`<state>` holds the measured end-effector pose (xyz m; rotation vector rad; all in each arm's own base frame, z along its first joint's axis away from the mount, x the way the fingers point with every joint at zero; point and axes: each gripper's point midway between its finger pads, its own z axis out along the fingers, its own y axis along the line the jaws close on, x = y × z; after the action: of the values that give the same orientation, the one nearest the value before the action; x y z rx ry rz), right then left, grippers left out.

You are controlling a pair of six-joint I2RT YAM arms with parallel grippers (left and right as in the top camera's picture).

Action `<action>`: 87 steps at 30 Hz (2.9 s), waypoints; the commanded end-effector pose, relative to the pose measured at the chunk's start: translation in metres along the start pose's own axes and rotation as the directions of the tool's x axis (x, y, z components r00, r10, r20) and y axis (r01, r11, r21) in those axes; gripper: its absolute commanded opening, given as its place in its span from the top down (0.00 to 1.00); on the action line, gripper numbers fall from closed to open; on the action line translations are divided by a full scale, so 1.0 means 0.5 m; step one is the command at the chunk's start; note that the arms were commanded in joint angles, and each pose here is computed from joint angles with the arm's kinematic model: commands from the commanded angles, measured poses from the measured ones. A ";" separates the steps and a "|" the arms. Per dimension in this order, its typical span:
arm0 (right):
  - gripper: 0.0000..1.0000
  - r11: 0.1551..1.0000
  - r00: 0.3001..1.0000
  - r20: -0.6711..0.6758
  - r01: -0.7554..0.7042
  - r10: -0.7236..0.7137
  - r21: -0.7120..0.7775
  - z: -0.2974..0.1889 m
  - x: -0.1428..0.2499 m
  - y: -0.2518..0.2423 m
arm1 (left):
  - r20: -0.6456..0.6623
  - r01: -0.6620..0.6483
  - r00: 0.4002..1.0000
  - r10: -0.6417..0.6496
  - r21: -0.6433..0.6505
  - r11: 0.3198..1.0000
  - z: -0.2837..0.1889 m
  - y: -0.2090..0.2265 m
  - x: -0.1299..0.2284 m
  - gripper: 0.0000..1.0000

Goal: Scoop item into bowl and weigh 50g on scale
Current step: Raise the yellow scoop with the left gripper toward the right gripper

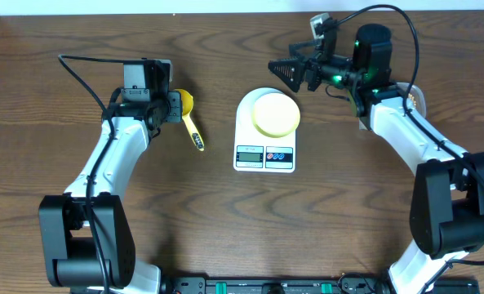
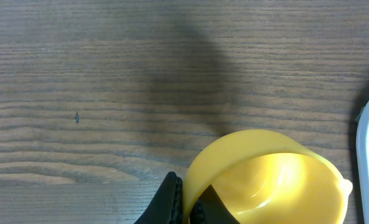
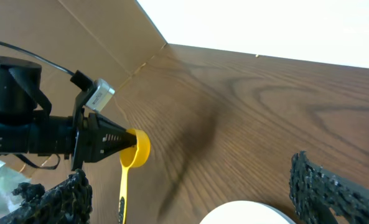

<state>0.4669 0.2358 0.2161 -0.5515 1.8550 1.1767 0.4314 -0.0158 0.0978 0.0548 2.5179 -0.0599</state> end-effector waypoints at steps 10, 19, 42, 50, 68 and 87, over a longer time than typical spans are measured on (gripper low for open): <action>0.01 0.993 0.999 0.027 0.014 -0.017 0.120 0.056 -0.005 0.001 | 0.040 0.062 0.997 -0.063 0.006 0.998 -0.016 -0.002 -0.023 0.92; 0.01 0.985 0.998 0.033 0.040 -0.046 0.168 0.072 -0.003 0.002 | 0.130 0.125 0.983 -0.126 0.020 0.992 -0.048 -0.002 -0.067 0.92; 0.01 0.985 0.986 0.100 0.118 -0.131 0.127 0.106 -0.032 0.060 | 0.239 0.402 0.876 -0.418 0.114 0.908 -0.144 -0.006 -0.124 0.92; 0.01 0.987 0.984 0.132 0.107 -0.122 0.116 0.105 -0.047 0.068 | 0.235 0.529 0.799 -0.553 0.160 0.833 -0.148 -0.006 -0.133 0.92; 0.01 0.996 0.975 0.207 0.089 -0.083 -0.023 0.099 -0.087 0.125 | 0.132 0.643 0.674 -0.727 0.380 0.665 -0.167 -0.064 -0.174 0.92; 0.01 0.988 0.986 0.151 -0.049 0.071 -0.146 0.099 -0.074 0.160 | 0.021 0.690 0.614 -0.789 0.470 0.550 -0.181 -0.100 -0.184 0.92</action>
<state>0.4495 0.3097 0.2737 -0.5068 1.6562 1.2961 0.4521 -0.0581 0.2145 -0.8503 2.0722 -0.8679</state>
